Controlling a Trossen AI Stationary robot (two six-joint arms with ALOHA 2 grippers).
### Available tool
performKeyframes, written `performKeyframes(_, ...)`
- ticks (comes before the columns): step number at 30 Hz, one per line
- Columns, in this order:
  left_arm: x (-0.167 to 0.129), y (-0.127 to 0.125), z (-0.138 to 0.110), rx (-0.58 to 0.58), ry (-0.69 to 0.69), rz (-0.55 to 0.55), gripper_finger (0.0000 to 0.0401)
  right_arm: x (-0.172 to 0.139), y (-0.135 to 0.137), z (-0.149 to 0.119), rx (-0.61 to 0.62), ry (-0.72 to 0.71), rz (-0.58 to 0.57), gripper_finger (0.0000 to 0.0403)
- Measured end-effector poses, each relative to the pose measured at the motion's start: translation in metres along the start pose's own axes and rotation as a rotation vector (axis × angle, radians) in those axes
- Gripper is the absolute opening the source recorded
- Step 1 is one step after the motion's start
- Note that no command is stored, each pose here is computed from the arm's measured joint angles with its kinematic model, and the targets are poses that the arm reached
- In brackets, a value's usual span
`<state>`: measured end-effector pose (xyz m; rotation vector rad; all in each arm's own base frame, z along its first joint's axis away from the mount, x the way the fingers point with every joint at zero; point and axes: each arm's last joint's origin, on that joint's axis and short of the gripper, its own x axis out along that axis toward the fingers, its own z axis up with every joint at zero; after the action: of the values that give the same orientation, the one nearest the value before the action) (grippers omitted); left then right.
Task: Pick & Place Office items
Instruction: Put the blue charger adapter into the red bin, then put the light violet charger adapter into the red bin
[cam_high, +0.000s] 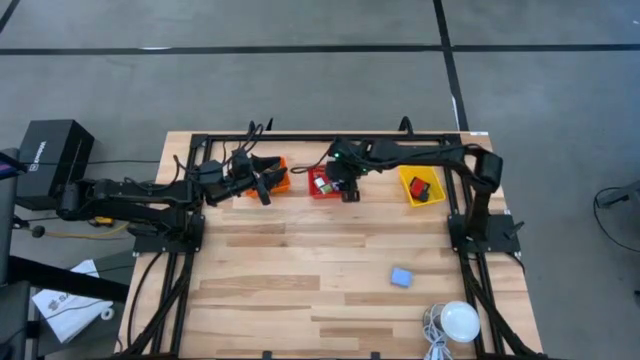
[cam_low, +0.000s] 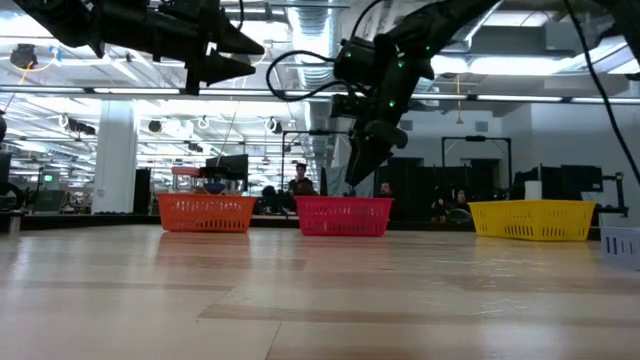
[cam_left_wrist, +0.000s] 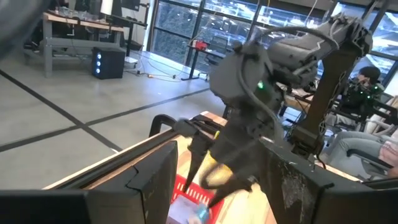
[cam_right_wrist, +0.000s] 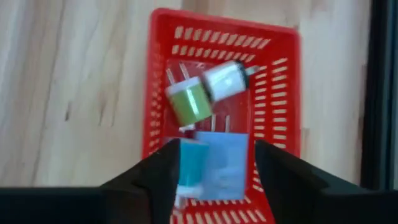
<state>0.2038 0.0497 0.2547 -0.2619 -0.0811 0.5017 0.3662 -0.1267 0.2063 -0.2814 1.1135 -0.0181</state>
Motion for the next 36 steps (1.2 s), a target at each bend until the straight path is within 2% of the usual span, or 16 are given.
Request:
performKeyframes(3,0.000,0.000,0.001,-0.002,-0.007,-0.002,0.0209,-0.004,0.008,0.003,-0.022,0.035,-0.015,0.0226)
performKeyframes(7,0.000,0.000,0.001,-0.005,-0.014,-0.004,0.0209,-0.033,0.022,0.012,-0.022,0.139,0.020,0.0250)
performKeyframes(13,0.000,0.000,0.002,-0.006,-0.019,-0.005,0.0209,-0.069,0.065,0.013,0.083,0.375,0.159,0.0250)
performKeyframes(17,0.000,0.000,0.002,-0.006,-0.019,-0.005,0.0209,-0.086,0.100,0.009,0.124,0.518,0.174,0.0249)
performKeyframes(19,0.000,0.000,0.002,-0.006,-0.018,-0.005,0.0209,-0.094,0.117,0.011,0.159,0.540,0.163,0.0249)
performKeyframes(22,0.000,0.000,0.002,-0.006,-0.018,-0.005,0.0209,-0.110,0.144,0.006,0.154,0.631,0.155,0.0249)
performKeyframes(25,0.000,-0.001,0.002,-0.006,-0.019,-0.005,0.0209,-0.129,0.169,0.002,0.128,0.555,0.147,0.0249)
performKeyframes(29,0.000,-0.001,0.002,-0.009,-0.019,-0.005,0.0209,-0.148,0.197,-0.012,0.158,0.325,0.182,0.0249)
performKeyframes(36,0.000,-0.002,0.001,-0.010,-0.017,-0.013,0.0209,-0.166,0.224,-0.063,0.414,0.191,0.235,0.0249)
